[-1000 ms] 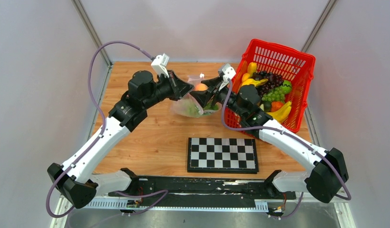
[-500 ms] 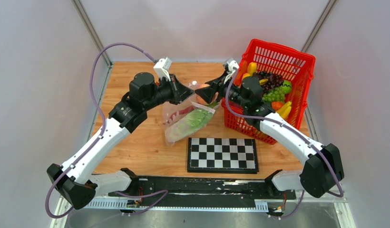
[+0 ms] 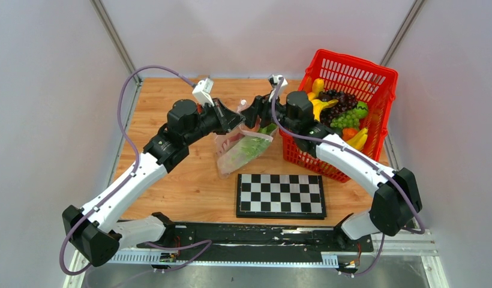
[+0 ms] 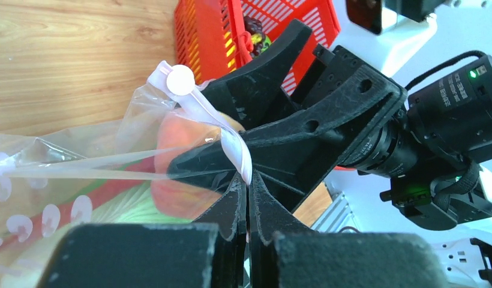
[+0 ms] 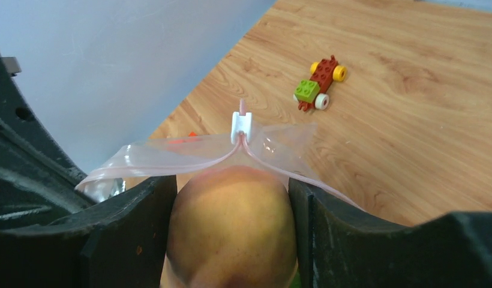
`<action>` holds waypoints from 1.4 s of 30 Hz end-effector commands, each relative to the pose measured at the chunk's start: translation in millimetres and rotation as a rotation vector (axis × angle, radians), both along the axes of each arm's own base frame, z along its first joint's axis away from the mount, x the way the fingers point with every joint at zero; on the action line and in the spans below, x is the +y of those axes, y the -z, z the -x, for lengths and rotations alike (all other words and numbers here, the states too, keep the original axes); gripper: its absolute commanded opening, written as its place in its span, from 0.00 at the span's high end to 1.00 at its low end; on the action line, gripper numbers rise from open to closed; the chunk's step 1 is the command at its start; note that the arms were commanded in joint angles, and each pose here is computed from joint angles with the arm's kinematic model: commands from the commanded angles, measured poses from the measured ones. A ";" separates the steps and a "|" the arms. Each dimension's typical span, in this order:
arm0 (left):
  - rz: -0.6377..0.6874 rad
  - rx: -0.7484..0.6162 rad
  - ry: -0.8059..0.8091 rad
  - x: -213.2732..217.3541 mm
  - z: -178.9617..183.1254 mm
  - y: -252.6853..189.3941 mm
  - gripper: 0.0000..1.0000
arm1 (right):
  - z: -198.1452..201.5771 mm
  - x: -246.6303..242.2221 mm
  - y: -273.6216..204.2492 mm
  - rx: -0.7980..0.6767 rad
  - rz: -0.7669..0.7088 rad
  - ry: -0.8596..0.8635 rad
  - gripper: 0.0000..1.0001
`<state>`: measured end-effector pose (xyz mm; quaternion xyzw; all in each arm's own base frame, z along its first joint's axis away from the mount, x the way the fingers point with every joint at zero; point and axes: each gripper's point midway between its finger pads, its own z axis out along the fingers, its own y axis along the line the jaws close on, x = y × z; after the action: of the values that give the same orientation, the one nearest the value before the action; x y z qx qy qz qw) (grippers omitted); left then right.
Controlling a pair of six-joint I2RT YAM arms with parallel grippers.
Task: Place the food in the zip-top bag and seal the zipper
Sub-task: Place the fake fruit in the zipper food storage bag.
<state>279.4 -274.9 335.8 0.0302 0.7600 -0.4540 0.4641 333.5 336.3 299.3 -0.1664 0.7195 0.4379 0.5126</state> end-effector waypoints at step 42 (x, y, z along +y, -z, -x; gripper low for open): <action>0.014 -0.119 0.000 5.2 -5.7 -25.7 1.00 | 31.8 29.3 41.6 0.167 0.170 -0.252 0.71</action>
<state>284.4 -264.2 324.4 0.0413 0.7721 -0.4205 0.4746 284.8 352.4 255.4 -0.2632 0.7699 0.4802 0.3278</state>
